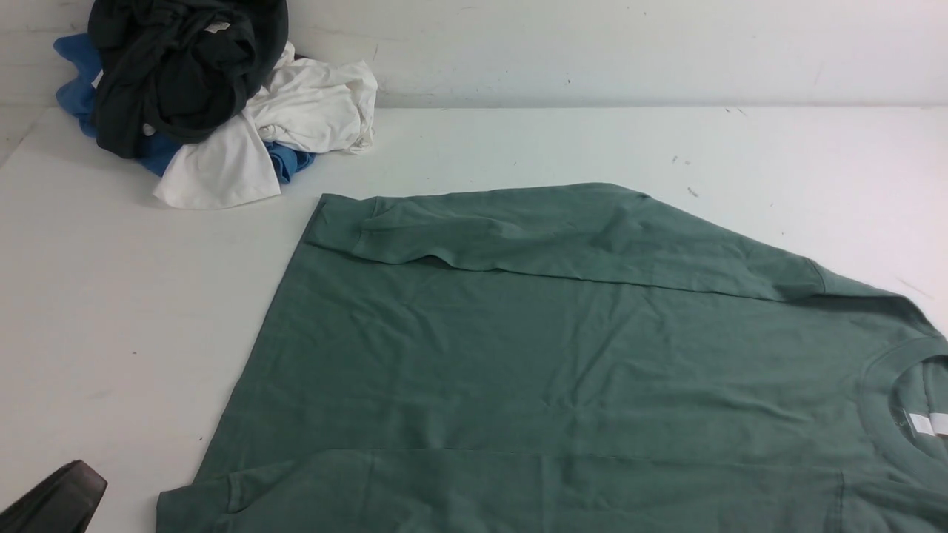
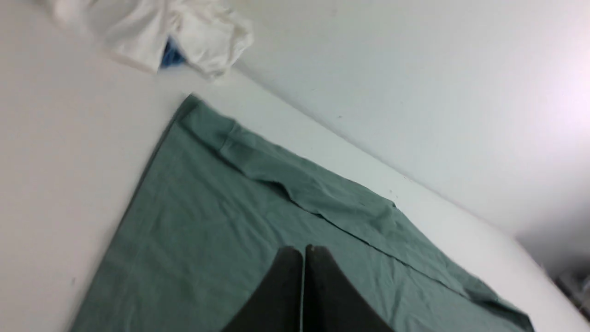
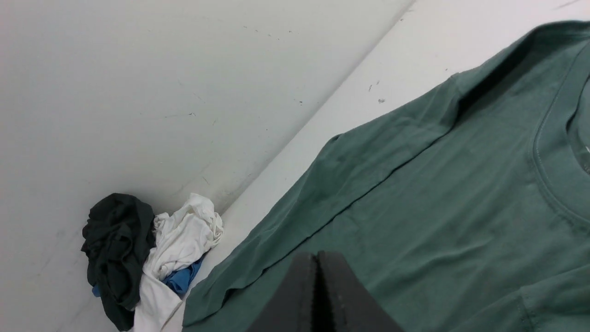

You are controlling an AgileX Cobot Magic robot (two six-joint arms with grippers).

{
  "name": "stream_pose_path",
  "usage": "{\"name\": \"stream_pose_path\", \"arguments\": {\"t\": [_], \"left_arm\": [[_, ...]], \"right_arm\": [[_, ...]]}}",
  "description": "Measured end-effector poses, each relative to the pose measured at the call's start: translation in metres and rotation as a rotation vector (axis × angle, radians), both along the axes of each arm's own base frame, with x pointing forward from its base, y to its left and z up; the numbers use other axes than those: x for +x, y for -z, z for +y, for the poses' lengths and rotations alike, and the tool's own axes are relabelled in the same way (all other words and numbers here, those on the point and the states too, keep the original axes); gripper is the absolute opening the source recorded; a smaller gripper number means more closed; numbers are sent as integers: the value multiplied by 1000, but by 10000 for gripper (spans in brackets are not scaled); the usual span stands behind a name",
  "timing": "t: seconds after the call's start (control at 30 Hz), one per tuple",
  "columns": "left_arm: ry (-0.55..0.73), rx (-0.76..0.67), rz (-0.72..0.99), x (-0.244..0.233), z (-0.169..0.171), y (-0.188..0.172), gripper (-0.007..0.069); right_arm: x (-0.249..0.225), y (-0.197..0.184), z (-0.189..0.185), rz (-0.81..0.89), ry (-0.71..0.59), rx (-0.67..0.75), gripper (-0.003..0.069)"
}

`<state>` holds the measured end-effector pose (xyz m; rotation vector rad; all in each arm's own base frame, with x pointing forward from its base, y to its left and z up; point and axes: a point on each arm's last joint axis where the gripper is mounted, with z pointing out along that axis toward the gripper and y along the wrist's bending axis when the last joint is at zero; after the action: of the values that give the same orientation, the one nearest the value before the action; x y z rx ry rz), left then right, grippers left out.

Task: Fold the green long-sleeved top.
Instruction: Use the left arm to clamp the cuff closest to it

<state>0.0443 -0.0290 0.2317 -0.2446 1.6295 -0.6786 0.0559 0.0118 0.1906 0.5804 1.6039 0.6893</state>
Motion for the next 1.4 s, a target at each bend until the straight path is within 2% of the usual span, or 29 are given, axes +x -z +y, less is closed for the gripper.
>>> {"name": "stream_pose_path", "arguments": {"t": [0.03, 0.1, 0.23, 0.27, 0.33, 0.37, 0.43, 0.5, 0.57, 0.67, 0.77, 0.83, 0.9, 0.93, 1.1, 1.4], "left_arm": [[6, 22, -9, -1, -1, -2, -7], [74, 153, -10, -5, -6, -25, -7], [162, 329, 148, 1, -8, -54, -7], [180, 416, 248, 8, -5, -66, -7], [195, 485, 346, 15, -2, -78, -7], [222, 576, 479, 27, 4, -91, -7], [245, 664, 568, 37, 9, -107, -7], [262, 707, 618, 43, 11, -112, -7], [285, 781, 732, 65, 13, -118, -6], [304, 813, 820, 87, 10, -111, 13], [348, 831, 950, 111, 4, -90, 71], [363, 826, 1007, 120, 3, -79, 121], [376, 820, 1066, 132, 1, -64, 223], [378, 819, 1077, 136, 0, -58, 264], [382, 803, 1134, 152, -1, -25, 412], [321, 699, 1194, 190, 9, 33, 445]], "right_arm": [[0, 0, 0, 1, 0, 0, -14], [-1, -4, 1, -8, -24, -97, -14], [-3, -39, 2, -76, -38, -266, -14], [1, -57, 1, -72, -39, -355, -14], [7, -76, 1, -59, -48, -444, -14], [18, -98, 1, -15, -85, -558, -14], [30, -121, 3, 48, -154, -660, -14], [38, -129, 4, 94, -198, -697, -14], [58, -146, 9, 209, -334, -747, -14], [72, -155, 20, 293, -502, -767, -14], [78, -155, 37, 384, -706, -793, -14], [77, -151, 45, 431, -805, -807, -14], [71, -142, 55, 511, -960, -860, -14], [69, -141, 57, 524, -987, -880, -14], [65, -139, 58, 533, -1019, -960, -14], [63, -140, 57, 525, -1015, -963, -14]]}}
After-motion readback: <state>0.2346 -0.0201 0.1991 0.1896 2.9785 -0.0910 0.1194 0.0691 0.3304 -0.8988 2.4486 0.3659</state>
